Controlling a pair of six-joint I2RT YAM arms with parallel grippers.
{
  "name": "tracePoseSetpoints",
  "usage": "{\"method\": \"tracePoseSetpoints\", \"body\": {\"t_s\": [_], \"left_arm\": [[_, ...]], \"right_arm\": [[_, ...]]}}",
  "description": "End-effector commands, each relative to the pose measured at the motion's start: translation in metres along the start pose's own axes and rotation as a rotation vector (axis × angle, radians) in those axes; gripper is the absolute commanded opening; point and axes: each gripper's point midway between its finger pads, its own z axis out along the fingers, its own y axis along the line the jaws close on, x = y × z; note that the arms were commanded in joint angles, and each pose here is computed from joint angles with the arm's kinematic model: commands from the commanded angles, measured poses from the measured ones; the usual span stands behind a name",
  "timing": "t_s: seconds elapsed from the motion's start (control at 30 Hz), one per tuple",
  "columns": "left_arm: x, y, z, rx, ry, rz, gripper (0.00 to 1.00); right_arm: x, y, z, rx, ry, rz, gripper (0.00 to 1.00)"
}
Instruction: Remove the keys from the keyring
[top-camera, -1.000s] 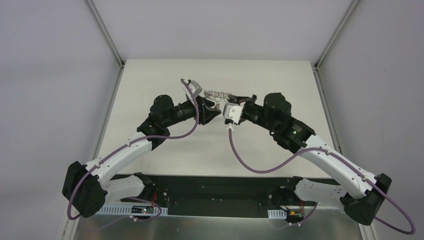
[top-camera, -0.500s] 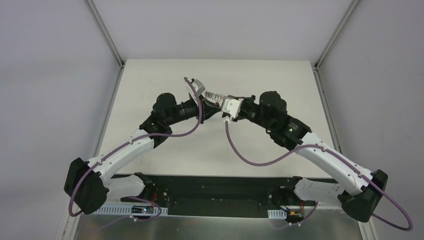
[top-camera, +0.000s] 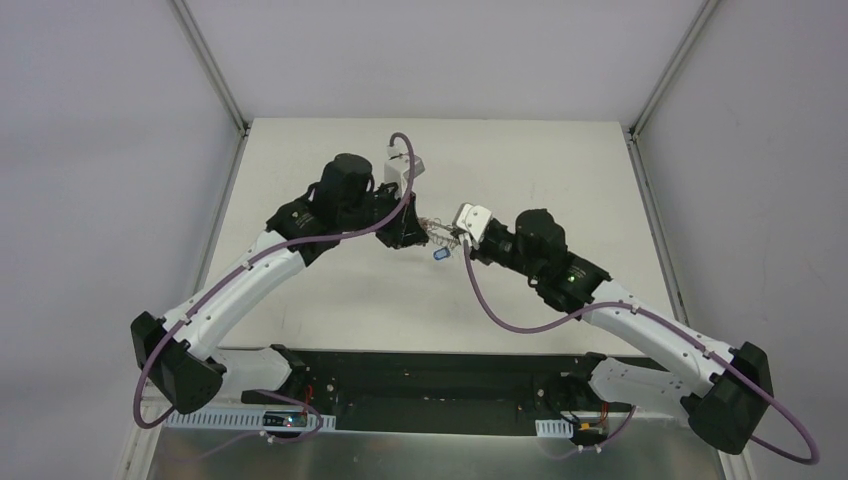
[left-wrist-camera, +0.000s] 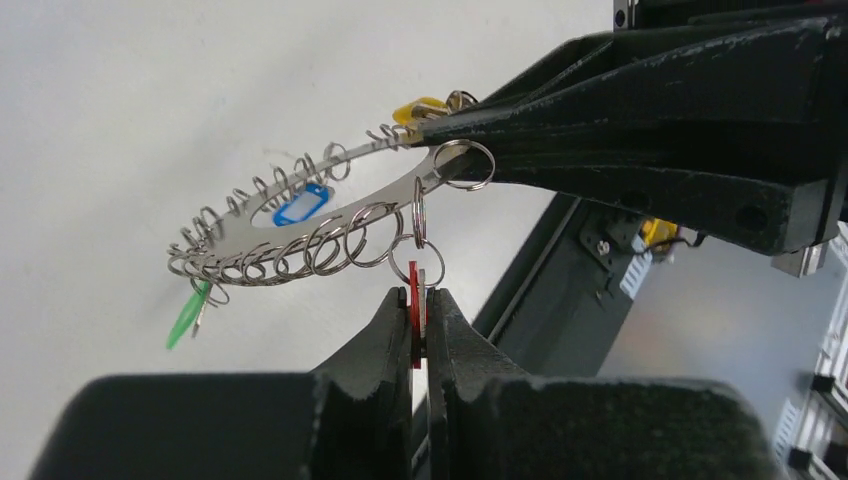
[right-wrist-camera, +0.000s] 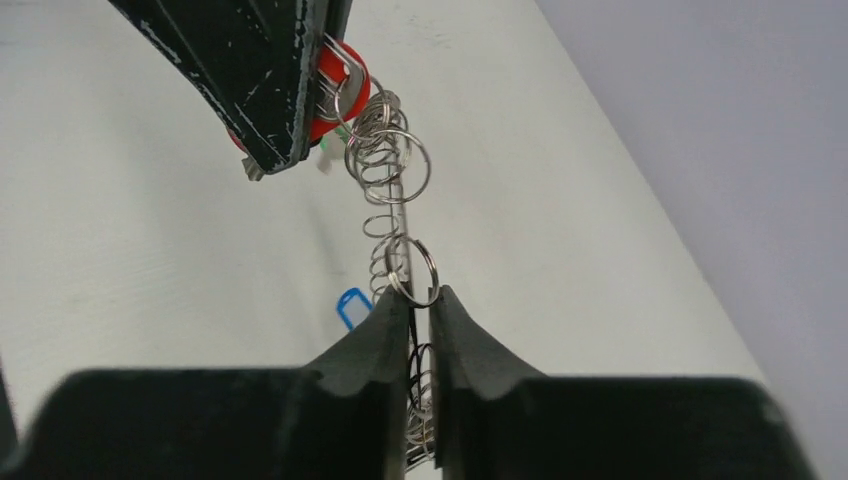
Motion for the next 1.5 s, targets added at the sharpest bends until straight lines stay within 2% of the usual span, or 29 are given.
{"method": "tracePoseSetpoints", "body": {"t_s": [0.0,0.07,0.17,0.33,0.5,0.63,0.97,1.2,1.43,1.47], "left_arm": [[0.011,-0.022,-0.029,0.039,0.173,-0.037,0.00],[0.012,-0.023,-0.029,0.047,0.220,-0.020,0.00],[0.012,-0.017,-0.029,0.041,0.255,0.041,0.00],[0.012,0.001,-0.022,-0.012,0.284,0.141,0.00],[0.016,0.016,-0.010,-0.077,0.329,0.097,0.00],[0.024,0.007,0.010,0.028,0.386,0.048,0.00],[0.051,-0.010,0.040,0.216,0.507,-0.126,0.00],[0.047,-0.027,0.029,0.314,0.465,-0.126,0.00],[0.049,-0.035,0.017,0.352,0.435,-0.081,0.00],[0.048,-0.037,0.015,0.361,0.428,-0.077,0.00]], "right_arm": [[0.039,-0.003,-0.011,0.108,0.058,0.185,0.24],[0.045,0.006,-0.014,0.101,0.045,0.228,0.32],[0.048,0.018,-0.019,0.081,0.010,0.279,0.39],[0.044,0.035,-0.025,0.032,-0.049,0.366,0.40],[0.031,0.040,-0.028,0.007,-0.138,0.400,0.39],[0.025,0.035,-0.023,0.029,-0.207,0.384,0.39],[0.027,0.035,-0.013,0.037,-0.232,0.379,0.39],[0.022,0.032,-0.013,0.053,-0.286,0.366,0.39],[0.019,0.028,-0.007,0.047,-0.259,0.372,0.39],[0.009,0.046,-0.008,-0.056,-0.274,0.524,0.49]]}}
